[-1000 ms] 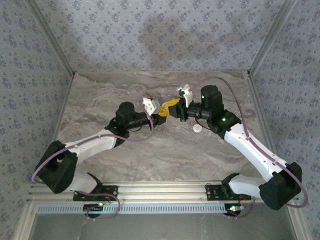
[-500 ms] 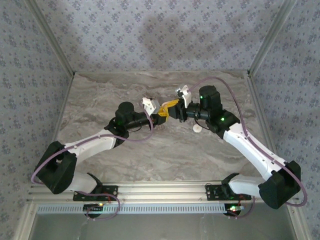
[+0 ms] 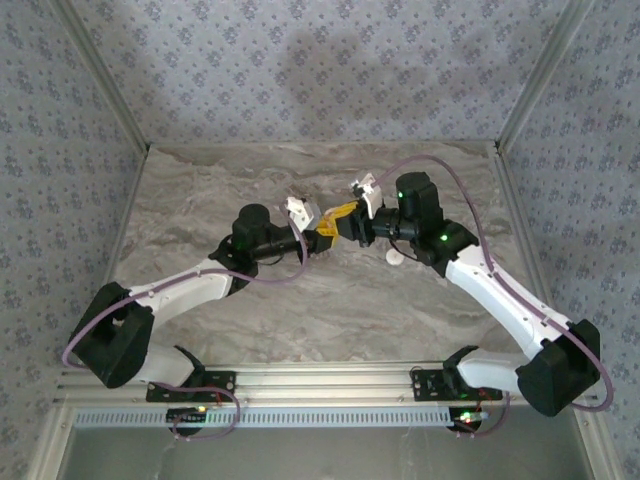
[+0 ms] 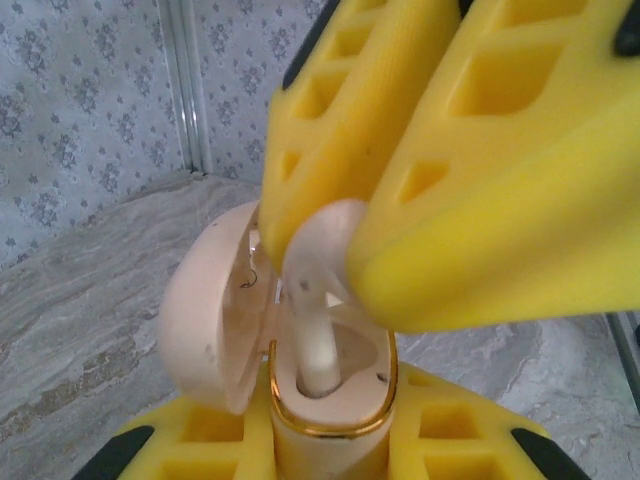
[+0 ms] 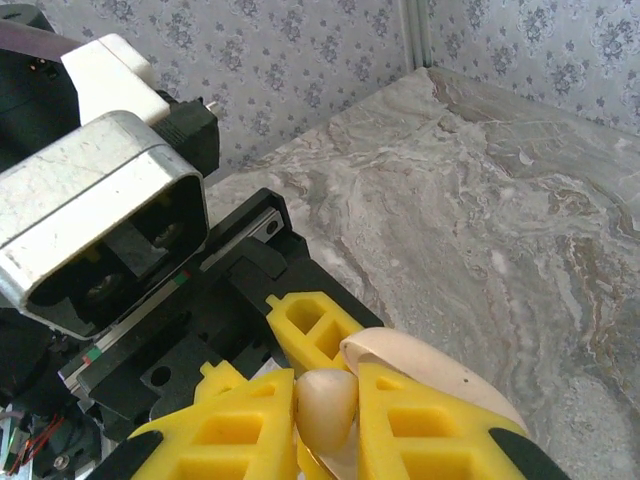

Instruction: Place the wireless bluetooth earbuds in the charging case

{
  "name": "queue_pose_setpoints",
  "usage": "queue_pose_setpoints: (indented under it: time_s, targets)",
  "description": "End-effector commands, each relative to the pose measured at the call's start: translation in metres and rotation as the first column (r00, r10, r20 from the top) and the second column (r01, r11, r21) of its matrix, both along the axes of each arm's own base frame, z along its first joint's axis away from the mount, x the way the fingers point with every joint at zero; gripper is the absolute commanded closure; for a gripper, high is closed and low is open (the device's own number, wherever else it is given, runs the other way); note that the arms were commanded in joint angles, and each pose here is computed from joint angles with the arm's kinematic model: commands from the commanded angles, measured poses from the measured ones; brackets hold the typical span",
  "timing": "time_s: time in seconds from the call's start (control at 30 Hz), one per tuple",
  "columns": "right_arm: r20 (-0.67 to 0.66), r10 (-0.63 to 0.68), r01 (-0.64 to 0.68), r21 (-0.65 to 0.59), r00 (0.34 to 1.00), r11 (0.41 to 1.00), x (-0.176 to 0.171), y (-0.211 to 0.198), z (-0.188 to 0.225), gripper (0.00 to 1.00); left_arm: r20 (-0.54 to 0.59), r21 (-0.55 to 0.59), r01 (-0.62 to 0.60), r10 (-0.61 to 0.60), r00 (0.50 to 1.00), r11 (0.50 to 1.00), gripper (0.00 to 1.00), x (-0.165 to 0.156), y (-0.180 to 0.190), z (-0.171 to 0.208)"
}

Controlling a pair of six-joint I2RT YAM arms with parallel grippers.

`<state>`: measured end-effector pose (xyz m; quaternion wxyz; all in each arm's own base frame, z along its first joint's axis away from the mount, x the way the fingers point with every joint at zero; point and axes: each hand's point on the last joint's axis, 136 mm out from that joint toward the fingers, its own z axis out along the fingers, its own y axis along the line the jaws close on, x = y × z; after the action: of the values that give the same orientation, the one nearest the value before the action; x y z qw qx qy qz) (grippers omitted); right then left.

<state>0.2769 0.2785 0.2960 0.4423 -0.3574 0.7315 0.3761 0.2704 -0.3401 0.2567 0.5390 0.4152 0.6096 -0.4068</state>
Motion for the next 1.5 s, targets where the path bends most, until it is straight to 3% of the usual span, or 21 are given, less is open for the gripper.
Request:
queue_pose_setpoints:
  time_s: [0.0,0.33,0.87,1.47]
  targets:
    - [-0.092,0.012,-0.018,-0.065,0.996,0.998,-0.011,-0.006,-0.029,0.79,0.153,-0.129,0.031,-0.011,0.988,0.991,0.81,-0.008,0.0,0.066]
    - [-0.142,0.06,-0.07,-0.066,0.988,0.995,-0.019,-0.004,-0.037,0.76,0.173,-0.137,0.046,-0.021,0.985,0.99,0.81,-0.012,0.001,0.072]
    - [-0.164,0.084,-0.116,-0.191,0.983,0.975,-0.024,-0.014,-0.051,0.72,0.197,-0.139,0.126,-0.098,0.976,0.982,0.81,-0.027,0.0,0.078]
    - [-0.084,0.004,-0.019,-0.175,0.996,0.984,-0.005,-0.02,-0.033,0.64,0.18,-0.127,0.138,-0.114,0.977,0.982,0.8,-0.031,0.001,0.073]
